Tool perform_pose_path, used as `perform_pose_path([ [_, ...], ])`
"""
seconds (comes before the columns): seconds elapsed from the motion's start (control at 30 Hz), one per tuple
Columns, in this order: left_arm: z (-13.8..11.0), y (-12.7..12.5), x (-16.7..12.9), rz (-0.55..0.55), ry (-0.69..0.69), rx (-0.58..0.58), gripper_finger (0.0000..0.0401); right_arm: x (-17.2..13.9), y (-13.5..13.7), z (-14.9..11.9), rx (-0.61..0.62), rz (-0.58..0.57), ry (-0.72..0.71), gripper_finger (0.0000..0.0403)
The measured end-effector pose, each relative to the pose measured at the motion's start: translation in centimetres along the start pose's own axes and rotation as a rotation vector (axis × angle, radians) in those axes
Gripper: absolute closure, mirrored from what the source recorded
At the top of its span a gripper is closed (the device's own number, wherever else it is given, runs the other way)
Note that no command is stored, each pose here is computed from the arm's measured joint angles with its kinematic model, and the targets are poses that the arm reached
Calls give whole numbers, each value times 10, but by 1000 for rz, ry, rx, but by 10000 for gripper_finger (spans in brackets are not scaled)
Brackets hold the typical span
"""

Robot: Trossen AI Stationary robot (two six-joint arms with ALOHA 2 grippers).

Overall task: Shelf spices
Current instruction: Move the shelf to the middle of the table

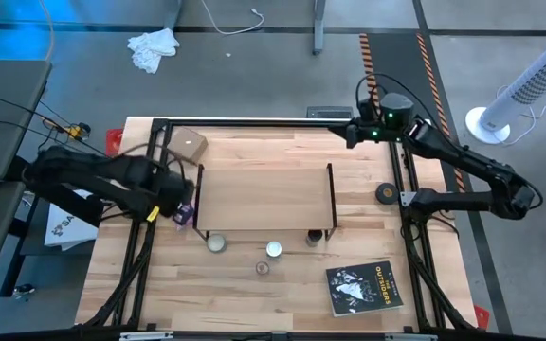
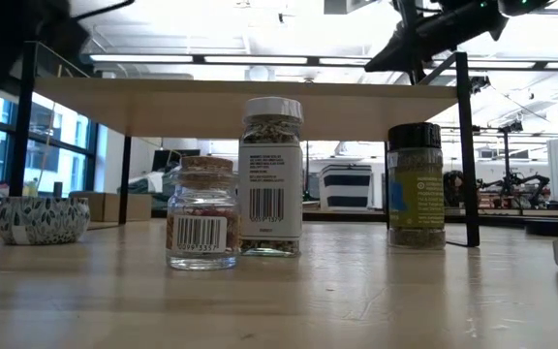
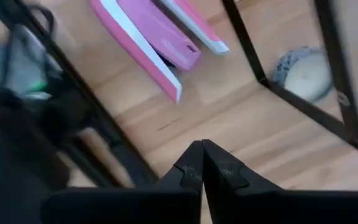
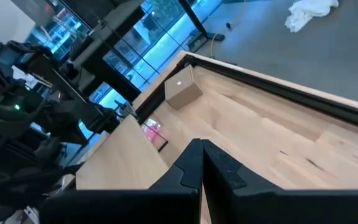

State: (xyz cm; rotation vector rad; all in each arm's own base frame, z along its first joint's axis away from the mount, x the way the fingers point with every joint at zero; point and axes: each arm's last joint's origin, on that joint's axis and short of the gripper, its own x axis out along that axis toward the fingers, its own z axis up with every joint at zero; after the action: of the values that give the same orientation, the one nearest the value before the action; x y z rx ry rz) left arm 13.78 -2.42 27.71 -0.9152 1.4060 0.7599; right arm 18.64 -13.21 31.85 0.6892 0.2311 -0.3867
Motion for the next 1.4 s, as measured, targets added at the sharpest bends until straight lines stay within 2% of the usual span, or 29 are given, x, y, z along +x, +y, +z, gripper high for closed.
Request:
perform_pose_path([
  [0.23,-6,-9,45,-78,-20,-192,401,0,0,0,1,0,2,403],
  [0.4,-13,-8,55,-63,-129,-365,401,0,0,0,1,2,2,403],
  [0.53,-17,-7,54,-108,-283,-556,401,0,0,0,3,2,1,403],
  [0.7,-24,-12,34,-253,-365,-604,401,0,0,0,1,3,1,403],
  [0.87,-29,-5,4,-264,-486,-665,401,0,0,0,1,9,4,403],
  [0.97,-26,8,0,-103,-512,-687,401,0,0,0,1,9,4,403],
  [1.03,-21,8,1,-82,-520,-731,401,0,0,0,5,9,4,403],
  [1.1,-14,11,2,-14,-550,-760,401,0,0,0,22,9,5,403],
  [1.17,-10,12,9,77,-555,-783,401,0,0,0,26,9,5,403],
  [1.4,0,5,37,273,-514,-821,401,0,1,0,45,33,19,403],
])
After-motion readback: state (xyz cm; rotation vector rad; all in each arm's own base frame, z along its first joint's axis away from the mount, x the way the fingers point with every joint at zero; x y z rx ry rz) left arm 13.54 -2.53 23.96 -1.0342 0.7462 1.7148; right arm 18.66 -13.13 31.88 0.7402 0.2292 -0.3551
